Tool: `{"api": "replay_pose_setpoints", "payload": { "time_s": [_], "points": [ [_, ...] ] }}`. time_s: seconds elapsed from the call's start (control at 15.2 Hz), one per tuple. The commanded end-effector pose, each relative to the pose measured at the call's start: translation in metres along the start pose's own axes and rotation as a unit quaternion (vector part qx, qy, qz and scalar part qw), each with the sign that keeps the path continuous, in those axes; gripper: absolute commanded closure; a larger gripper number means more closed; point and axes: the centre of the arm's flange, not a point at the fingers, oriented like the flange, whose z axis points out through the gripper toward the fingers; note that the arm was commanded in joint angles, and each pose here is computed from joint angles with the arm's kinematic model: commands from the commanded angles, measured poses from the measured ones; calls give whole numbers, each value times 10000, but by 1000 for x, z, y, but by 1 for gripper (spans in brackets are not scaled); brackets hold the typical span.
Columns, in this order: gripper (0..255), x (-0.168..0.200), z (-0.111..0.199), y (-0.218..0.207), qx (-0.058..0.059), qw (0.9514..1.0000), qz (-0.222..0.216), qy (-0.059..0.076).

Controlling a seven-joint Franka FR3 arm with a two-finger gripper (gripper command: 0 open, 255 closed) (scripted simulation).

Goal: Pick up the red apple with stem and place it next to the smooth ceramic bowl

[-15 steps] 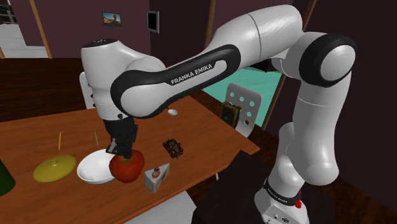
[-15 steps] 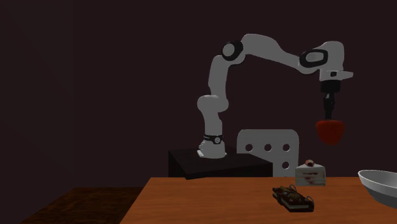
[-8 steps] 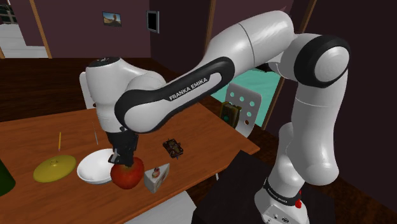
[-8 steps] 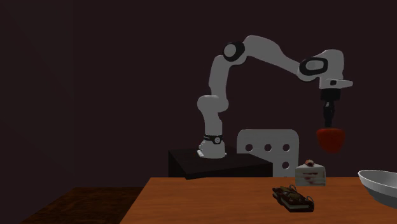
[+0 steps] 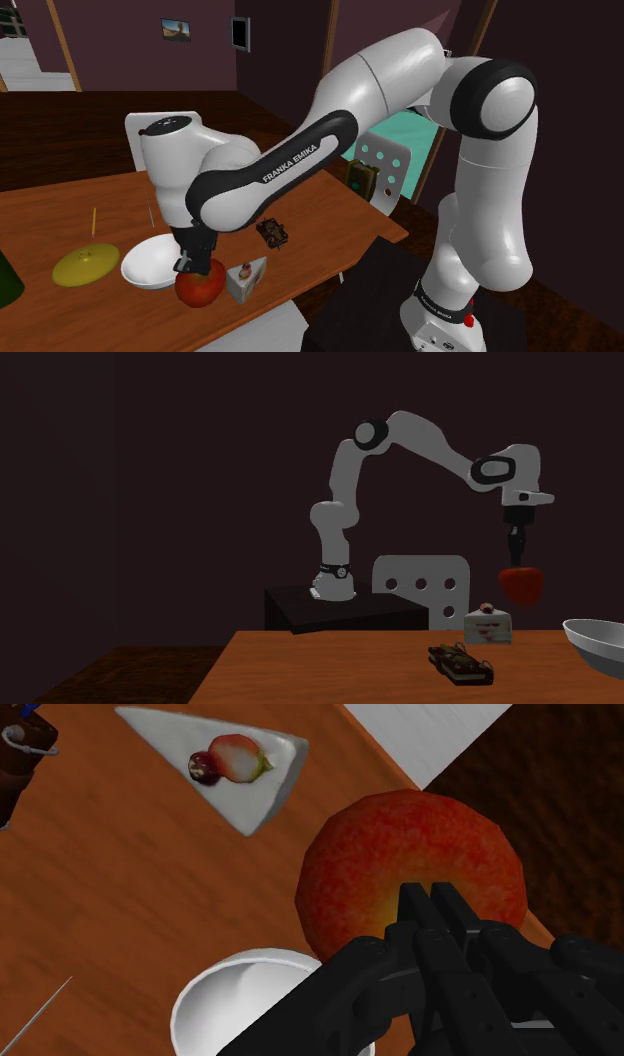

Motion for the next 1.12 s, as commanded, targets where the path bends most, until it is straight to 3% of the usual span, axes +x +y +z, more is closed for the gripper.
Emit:
{"api": "replay_pose_setpoints", "payload": {
  "time_s": [0.0,0.79,1.06],
  "points": [
    [255,0,11,0,1,10000,0,4],
    [255,2,73,-5,1,10000,0,4],
    [255,2,73,-5,1,10000,0,4]
  ]
}}
